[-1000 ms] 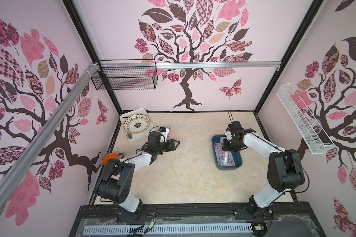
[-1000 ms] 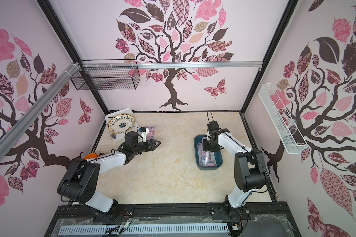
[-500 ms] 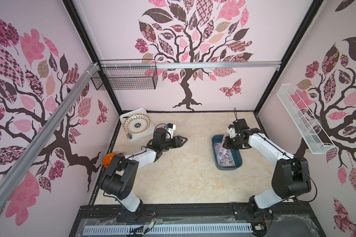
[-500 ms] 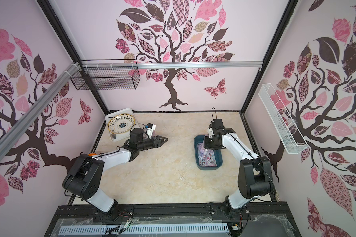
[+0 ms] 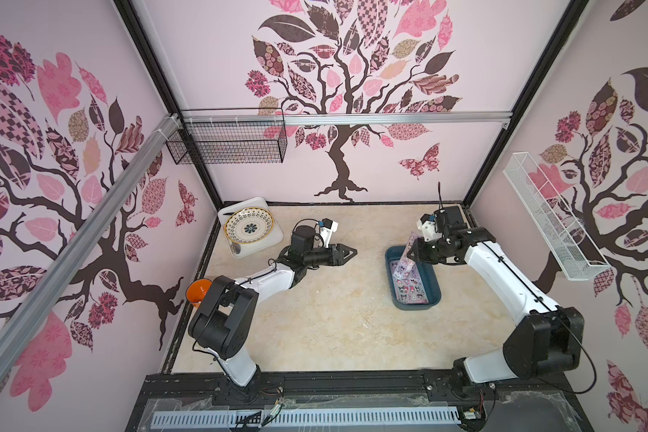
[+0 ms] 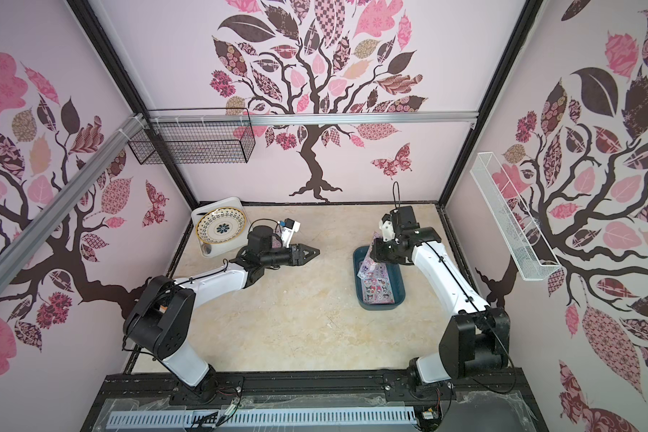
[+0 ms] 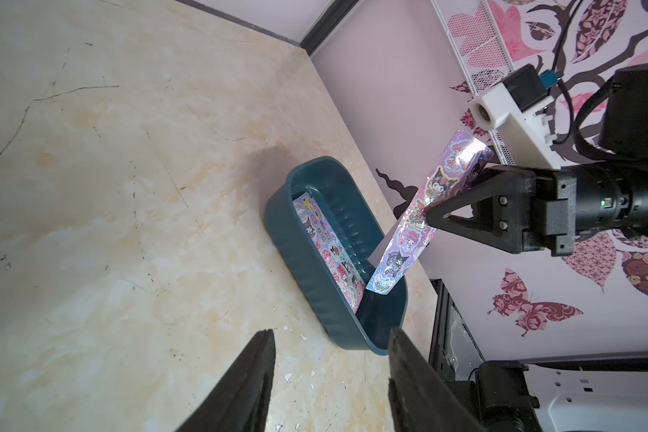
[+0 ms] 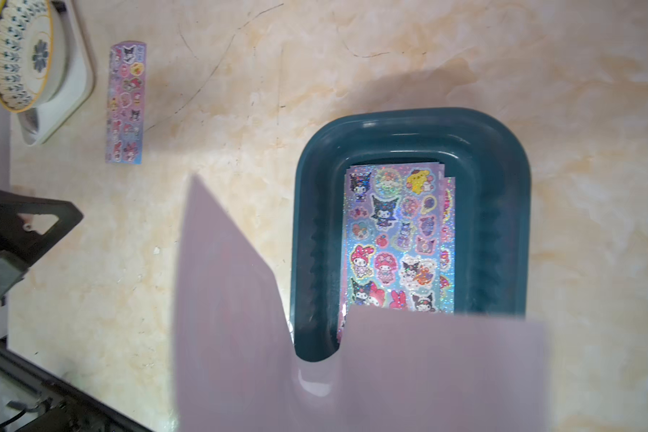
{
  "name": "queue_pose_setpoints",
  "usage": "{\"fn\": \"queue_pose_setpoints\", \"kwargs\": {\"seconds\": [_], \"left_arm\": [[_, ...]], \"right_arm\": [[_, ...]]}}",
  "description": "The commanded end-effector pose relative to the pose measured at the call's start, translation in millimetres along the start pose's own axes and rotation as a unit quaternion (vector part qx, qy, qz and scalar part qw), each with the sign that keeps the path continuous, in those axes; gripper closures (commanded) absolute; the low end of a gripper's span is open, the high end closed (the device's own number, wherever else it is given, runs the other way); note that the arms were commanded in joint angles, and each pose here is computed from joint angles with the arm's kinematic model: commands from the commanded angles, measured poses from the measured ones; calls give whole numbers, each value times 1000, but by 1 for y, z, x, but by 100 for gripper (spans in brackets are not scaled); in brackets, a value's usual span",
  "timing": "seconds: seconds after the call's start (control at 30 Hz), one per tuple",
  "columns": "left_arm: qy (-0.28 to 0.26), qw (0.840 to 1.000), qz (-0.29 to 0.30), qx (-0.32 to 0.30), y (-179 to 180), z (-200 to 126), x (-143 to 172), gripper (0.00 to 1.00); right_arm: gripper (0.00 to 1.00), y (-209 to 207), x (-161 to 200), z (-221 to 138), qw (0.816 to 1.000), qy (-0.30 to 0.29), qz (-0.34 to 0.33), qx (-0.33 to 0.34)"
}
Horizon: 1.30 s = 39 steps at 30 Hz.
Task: Take the stickers out of the storage box
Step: Pick up the sticker from the storage box.
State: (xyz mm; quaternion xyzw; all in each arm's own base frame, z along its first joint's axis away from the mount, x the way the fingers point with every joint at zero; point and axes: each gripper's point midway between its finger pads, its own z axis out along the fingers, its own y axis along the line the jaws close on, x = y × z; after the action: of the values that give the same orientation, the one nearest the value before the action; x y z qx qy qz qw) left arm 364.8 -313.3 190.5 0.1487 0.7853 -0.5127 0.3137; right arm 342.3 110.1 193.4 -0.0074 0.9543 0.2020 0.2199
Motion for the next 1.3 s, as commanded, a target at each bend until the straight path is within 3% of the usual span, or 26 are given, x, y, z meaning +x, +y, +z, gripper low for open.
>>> {"fn": "queue_pose_setpoints", "kwargs": {"seconds": [0.0, 0.17, 0.37, 0.9, 1.17, 1.27], "left_arm": [[31, 998, 32, 43, -23, 12, 11, 46], [70, 992, 64, 83, -47, 26, 32, 46], [78, 990, 54, 105, -52, 32, 36, 46], [75, 983, 27, 162, -69, 37, 34, 50], [77, 982, 19, 174, -75, 39, 32, 59], [76, 981, 20, 175, -75, 40, 31, 70]], "right_arm": [[68, 29, 1, -19, 997, 2, -10, -74], [67, 54, 9, -20, 988, 20, -10, -154], [67, 71, 16, -21, 976, 38, -6, -214], [67, 80, 14, -7, 967, 49, 14, -250], [67, 81, 13, 2, 967, 52, 17, -249], [67, 79, 13, 6, 967, 54, 19, -248]]}}
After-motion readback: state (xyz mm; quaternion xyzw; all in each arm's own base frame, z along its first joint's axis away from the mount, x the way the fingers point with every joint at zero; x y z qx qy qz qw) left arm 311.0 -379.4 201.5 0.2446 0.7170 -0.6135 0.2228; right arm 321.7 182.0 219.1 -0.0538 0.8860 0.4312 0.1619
